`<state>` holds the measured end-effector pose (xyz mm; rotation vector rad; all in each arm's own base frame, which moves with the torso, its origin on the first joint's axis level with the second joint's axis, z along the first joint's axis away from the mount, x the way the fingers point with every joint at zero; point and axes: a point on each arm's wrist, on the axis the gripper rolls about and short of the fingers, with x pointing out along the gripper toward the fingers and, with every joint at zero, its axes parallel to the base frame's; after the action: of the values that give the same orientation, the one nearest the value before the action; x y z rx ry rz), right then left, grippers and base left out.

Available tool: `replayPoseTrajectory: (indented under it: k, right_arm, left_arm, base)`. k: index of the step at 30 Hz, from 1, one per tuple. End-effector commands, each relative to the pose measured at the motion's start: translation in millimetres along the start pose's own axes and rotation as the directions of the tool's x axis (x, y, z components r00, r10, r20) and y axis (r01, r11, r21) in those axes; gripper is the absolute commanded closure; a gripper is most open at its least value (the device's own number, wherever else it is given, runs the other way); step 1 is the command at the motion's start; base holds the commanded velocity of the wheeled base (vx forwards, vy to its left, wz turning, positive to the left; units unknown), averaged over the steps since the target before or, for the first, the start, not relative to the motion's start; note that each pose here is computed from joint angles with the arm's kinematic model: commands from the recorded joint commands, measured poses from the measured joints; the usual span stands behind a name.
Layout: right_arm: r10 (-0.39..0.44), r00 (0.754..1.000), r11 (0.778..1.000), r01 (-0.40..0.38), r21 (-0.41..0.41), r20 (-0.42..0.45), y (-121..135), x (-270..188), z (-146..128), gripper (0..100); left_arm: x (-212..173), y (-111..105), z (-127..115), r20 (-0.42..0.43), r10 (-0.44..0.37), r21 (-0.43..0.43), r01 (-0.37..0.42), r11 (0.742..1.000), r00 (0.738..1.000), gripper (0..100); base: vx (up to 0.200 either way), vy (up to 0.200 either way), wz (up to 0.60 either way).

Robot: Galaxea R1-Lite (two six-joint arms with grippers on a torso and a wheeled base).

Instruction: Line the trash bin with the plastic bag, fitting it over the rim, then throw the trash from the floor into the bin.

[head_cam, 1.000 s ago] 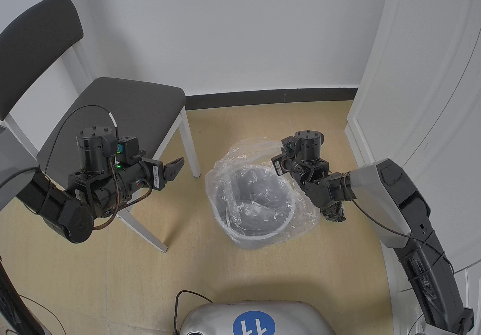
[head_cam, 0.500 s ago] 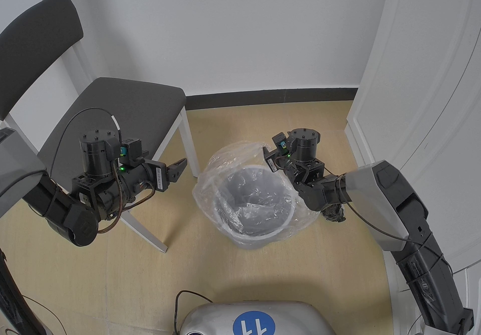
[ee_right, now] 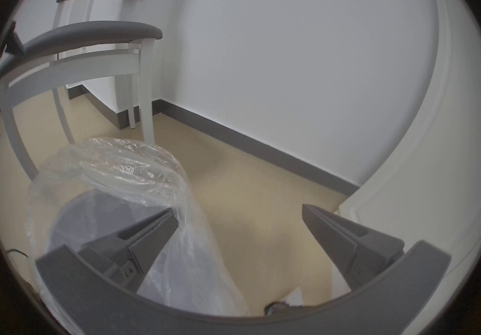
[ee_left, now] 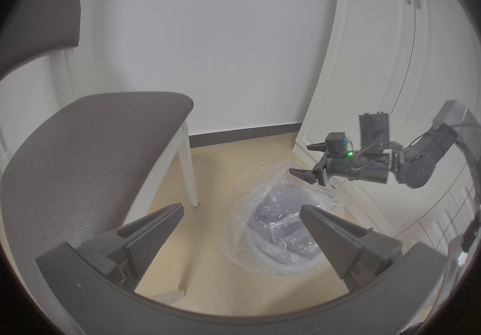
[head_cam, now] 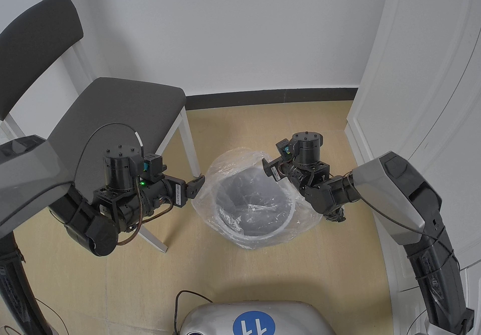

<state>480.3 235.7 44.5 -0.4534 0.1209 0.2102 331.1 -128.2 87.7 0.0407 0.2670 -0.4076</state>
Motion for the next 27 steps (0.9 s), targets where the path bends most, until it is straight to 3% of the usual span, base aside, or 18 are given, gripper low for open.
replayPoseTrajectory:
  k: [1,3,6,12,13,14,16,22,27]
  right_arm:
    - [0.023,0.999,0.993,-0.018,0.117,-0.043,-16,-34,18,0]
    - [0.029,0.998,0.990,-0.021,0.136,-0.052,-16,-38,18,0]
    - [0.064,0.994,0.966,-0.039,0.254,-0.089,-13,-54,18,0]
    - [0.131,0.981,0.873,-0.047,0.485,-0.140,-4,-66,23,0]
    - [0.131,0.981,0.873,-0.047,0.485,-0.140,-4,-66,23,0]
    - [0.141,0.979,0.843,-0.043,0.536,-0.144,-2,-67,22,0]
    - [0.144,0.978,0.824,-0.033,0.566,-0.152,-3,-71,20,0]
    - [0.145,0.966,0.828,0.000,0.561,-0.213,-5,-83,-1,0]
    - [0.116,0.973,0.814,0.022,0.580,-0.199,-18,-94,-36,0]
  left_arm:
    - [32,-10,-41,-0.082,0.003,0.015,-0.002,1.000,0.997,0]
    - [35,-10,-44,-0.085,0.017,0.017,-0.015,1.000,0.996,0]
    - [53,-11,-55,-0.093,0.069,0.022,-0.068,0.997,0.993,0]
    - [64,-14,-60,-0.088,0.091,0.022,-0.090,0.996,0.992,0]
    - [64,-14,-60,-0.088,0.091,0.022,-0.090,0.996,0.992,0]
    - [65,-16,-63,-0.094,0.087,0.023,-0.085,0.996,0.992,0]
    - [67,-18,-66,-0.101,0.082,0.024,-0.080,0.997,0.992,0]
    - [85,-21,-85,-0.122,0.090,0.027,-0.088,0.996,0.988,0]
    - [102,-16,-83,-0.082,0.168,-0.018,-0.170,0.985,0.982,0]
  base:
    - [0.000,0.000,0.00]
    - [0.000,0.000,0.00]
    - [0.000,0.000,0.00]
    - [0.000,0.000,0.00]
    - [0.000,0.000,0.00]
    - [0.000,0.000,0.00]
    - [0.000,0.000,0.00]
    - [0.000,0.000,0.00]
    - [0.000,0.000,0.00]
